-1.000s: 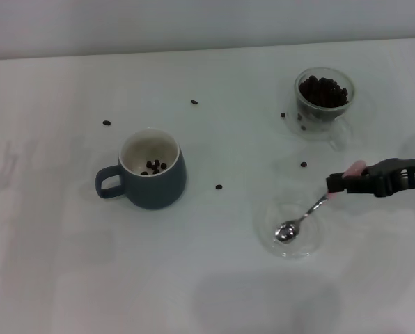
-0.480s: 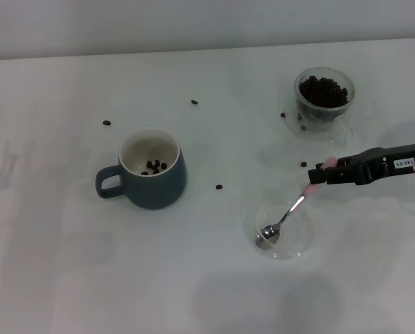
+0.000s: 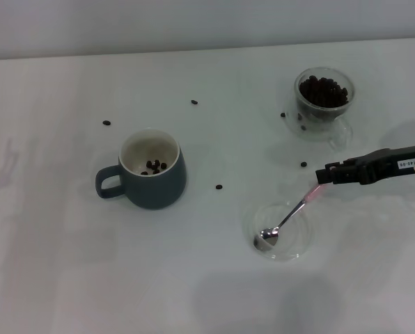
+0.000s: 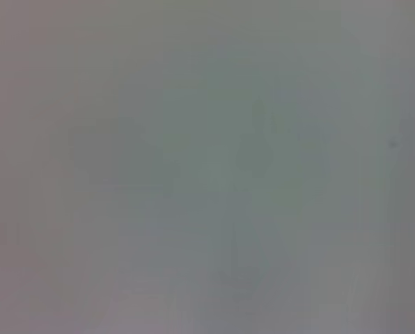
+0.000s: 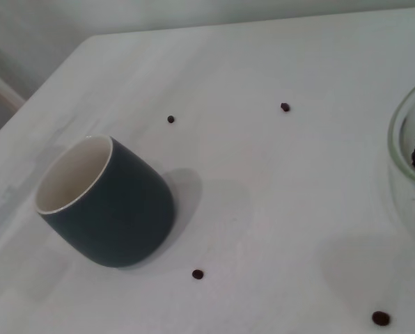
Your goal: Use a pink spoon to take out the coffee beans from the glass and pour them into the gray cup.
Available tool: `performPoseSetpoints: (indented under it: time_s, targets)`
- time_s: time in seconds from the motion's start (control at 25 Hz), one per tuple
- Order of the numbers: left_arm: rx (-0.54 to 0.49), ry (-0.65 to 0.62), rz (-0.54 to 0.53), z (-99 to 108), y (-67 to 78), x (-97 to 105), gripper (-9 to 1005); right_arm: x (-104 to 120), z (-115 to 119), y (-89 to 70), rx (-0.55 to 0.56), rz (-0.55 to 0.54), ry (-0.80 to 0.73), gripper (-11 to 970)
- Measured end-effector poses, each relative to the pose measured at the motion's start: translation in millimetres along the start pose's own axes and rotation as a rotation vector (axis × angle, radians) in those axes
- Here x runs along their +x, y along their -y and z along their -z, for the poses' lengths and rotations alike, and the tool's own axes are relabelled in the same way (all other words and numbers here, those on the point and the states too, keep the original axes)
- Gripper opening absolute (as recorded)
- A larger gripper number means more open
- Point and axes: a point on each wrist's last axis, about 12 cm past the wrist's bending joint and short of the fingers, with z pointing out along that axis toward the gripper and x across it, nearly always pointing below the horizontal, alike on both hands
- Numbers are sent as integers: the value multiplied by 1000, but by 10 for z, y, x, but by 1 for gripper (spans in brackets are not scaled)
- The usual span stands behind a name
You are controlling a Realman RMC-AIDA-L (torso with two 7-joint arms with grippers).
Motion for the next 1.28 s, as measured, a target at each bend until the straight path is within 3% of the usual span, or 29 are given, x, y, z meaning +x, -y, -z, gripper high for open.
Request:
performPoseSetpoints:
  time_s: [0.28,0.44,0.76,0.92,1.04,1.24,1.28]
  targets:
    - [7,10,1,-14,15,-13,851,-8,105,88,49,-24,48,434]
    - [6,10,2,-13,19,-13,851,-1,345,189,95,-46,139,454]
    - [2,22,3,6,11,-23,851,188,867,343,235,-12,569,493]
    - [3,26,4,-8,16,-30,851,372,836,391,433,18,855,513]
    - [2,31,6,-31,10,-42,850,483,687,401,552,71,992,528]
    - [-21,23,21,-41,-13,-34,850,544,461,380,758,174,1061,755]
    - [-26,20,32,-39,-17,-30,850,550,422,374,789,187,1060,765]
